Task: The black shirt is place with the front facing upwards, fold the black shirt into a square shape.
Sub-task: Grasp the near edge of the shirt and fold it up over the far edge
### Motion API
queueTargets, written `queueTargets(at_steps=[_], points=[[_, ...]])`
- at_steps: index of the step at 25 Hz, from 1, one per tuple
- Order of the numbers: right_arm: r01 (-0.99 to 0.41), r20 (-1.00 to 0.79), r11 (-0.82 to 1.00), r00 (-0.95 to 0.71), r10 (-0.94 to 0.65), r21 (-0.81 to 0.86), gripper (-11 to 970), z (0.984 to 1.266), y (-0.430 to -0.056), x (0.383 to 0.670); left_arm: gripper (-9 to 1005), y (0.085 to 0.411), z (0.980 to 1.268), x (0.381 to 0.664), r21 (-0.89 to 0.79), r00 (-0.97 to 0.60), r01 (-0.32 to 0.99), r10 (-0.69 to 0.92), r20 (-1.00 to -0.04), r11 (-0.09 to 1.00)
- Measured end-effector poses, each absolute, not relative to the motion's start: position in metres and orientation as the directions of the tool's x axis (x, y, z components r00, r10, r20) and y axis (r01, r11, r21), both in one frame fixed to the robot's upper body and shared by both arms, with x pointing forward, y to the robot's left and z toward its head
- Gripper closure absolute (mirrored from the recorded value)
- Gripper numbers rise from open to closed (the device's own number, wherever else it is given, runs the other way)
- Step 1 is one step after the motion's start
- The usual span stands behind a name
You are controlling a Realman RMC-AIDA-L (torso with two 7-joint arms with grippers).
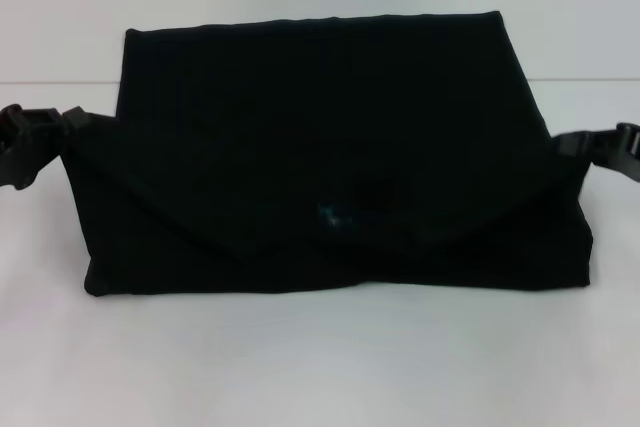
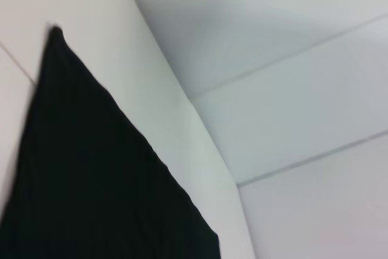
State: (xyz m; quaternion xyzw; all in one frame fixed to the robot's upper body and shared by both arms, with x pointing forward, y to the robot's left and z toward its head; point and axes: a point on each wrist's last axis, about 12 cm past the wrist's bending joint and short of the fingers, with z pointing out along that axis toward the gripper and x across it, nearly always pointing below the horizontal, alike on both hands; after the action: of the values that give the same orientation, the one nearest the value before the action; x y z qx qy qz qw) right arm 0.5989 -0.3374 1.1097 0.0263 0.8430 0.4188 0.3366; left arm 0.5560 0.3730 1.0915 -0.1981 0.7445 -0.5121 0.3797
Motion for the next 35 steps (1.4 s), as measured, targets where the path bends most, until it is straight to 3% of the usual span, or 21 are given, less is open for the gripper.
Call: queueTargets(at_steps=[9, 17, 27, 35], points=[[-0.224, -0.679, 0.718, -0.588, 0.439, 0.659, 860, 1.094, -0.315, 0.619, 969, 0.349, 1.079, 0.579, -0.871, -0.538, 0.112, -0.709, -0.457, 0.478], [-0.264, -0.773, 0.781, -0.500, 0.391, 0.566, 854, 1.105, -0.299, 0.642, 968, 0.339, 1.089, 0.603, -0.817, -0.484, 0.146, -0.680, -0.550, 0.557], [-0.224, -0.841, 0.900, -0.491, 0.227, 0.374, 847, 1.085, -0.272, 0.656, 967, 0.307, 1.071, 0.618, -0.685, -0.449, 0.116, -0.577, -0.682, 0.719], [-0.195, -0.849, 0.921, -0.486, 0.207, 0.337, 841, 1.084, -0.270, 0.660, 966, 0.294, 1.067, 0.623, -0.641, -0.448, 0.111, -0.537, -0.714, 0.759]])
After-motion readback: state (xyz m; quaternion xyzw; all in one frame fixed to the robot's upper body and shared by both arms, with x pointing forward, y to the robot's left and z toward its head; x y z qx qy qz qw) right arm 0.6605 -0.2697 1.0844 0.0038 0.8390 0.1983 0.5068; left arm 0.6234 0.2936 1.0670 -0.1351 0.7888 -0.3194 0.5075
